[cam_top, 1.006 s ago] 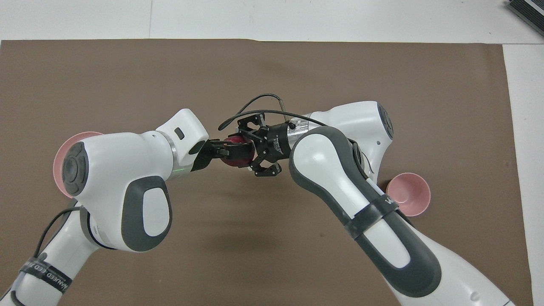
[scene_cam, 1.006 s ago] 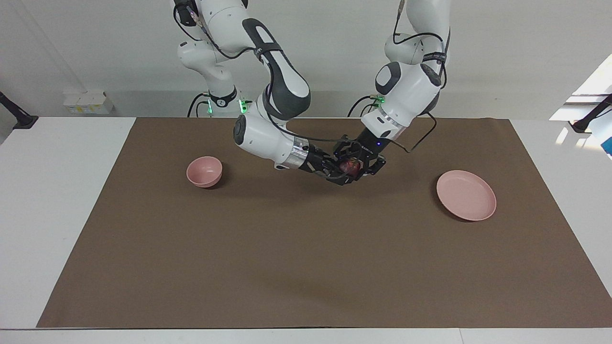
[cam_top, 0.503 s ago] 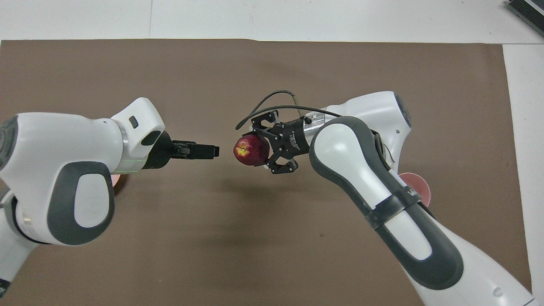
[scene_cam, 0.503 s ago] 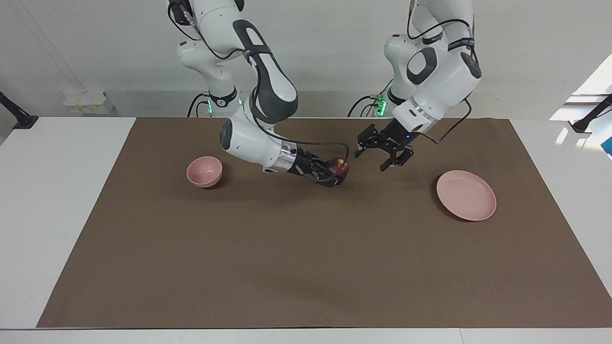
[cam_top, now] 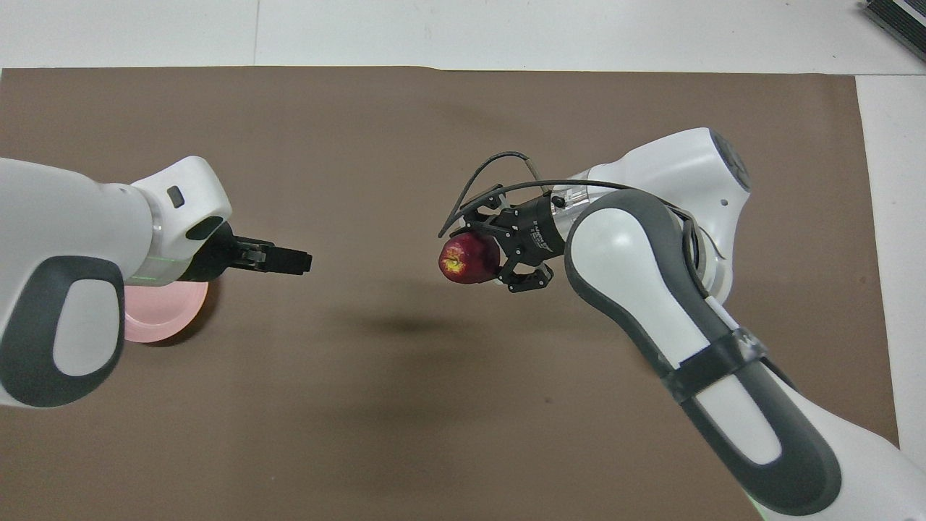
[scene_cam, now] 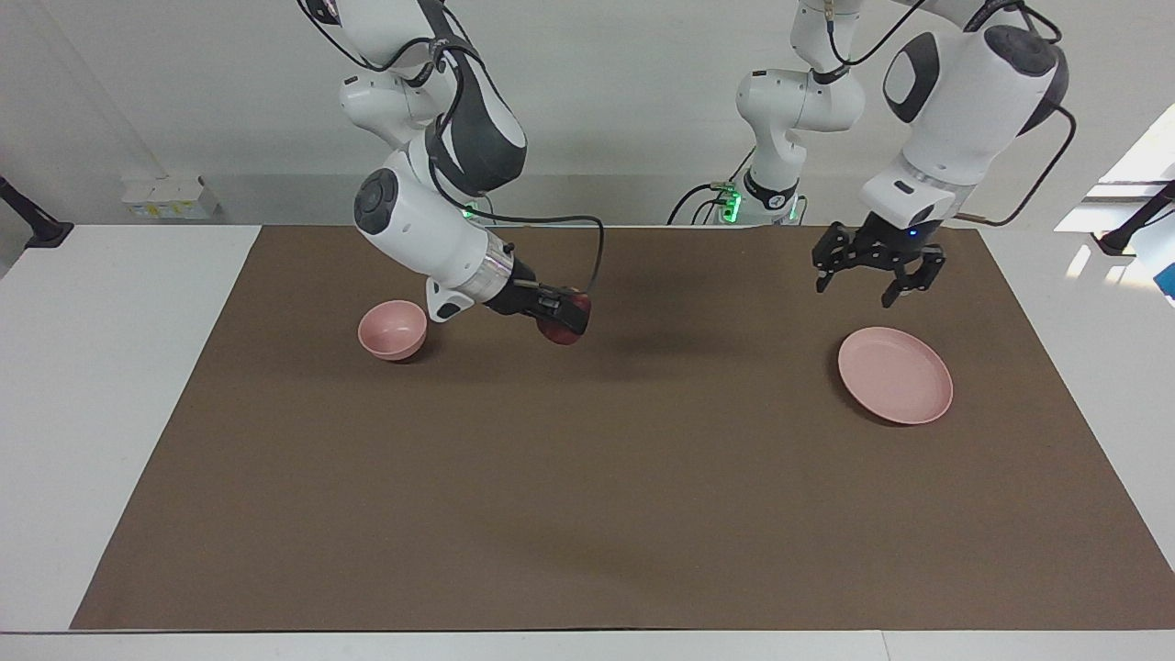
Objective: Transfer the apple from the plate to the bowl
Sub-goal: 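Carry the apple with the right gripper while the left gripper withdraws, then lower the apple into the pink bowl and open the right gripper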
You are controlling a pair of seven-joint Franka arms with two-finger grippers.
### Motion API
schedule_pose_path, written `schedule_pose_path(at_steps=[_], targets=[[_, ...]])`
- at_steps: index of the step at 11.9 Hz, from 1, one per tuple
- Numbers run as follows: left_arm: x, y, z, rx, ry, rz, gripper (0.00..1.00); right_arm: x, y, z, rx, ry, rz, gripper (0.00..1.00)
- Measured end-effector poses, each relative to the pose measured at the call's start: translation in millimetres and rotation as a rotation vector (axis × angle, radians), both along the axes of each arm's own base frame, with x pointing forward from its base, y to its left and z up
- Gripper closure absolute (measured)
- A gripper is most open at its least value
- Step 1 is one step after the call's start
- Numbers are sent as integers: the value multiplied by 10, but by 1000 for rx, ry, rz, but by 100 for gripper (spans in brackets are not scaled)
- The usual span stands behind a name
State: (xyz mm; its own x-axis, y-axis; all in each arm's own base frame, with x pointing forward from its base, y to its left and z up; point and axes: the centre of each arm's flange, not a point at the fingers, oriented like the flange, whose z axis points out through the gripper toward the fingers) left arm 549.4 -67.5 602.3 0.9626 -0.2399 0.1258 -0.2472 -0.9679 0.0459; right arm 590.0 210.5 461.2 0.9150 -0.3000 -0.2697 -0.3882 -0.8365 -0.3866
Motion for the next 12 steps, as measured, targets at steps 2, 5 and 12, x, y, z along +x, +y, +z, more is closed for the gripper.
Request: schedule_pose_path(at_steps=[2,5,12], targets=[[-37,545,467,15,13,65,0,61,-373,8,-56,-89,174,26],[-118,950,895,23,28,83,0,153,-930,-53,-206,-167,388,26],[-133,1023,906,27,70,62,0,8,-1645,-389,-425,-161,526,27]])
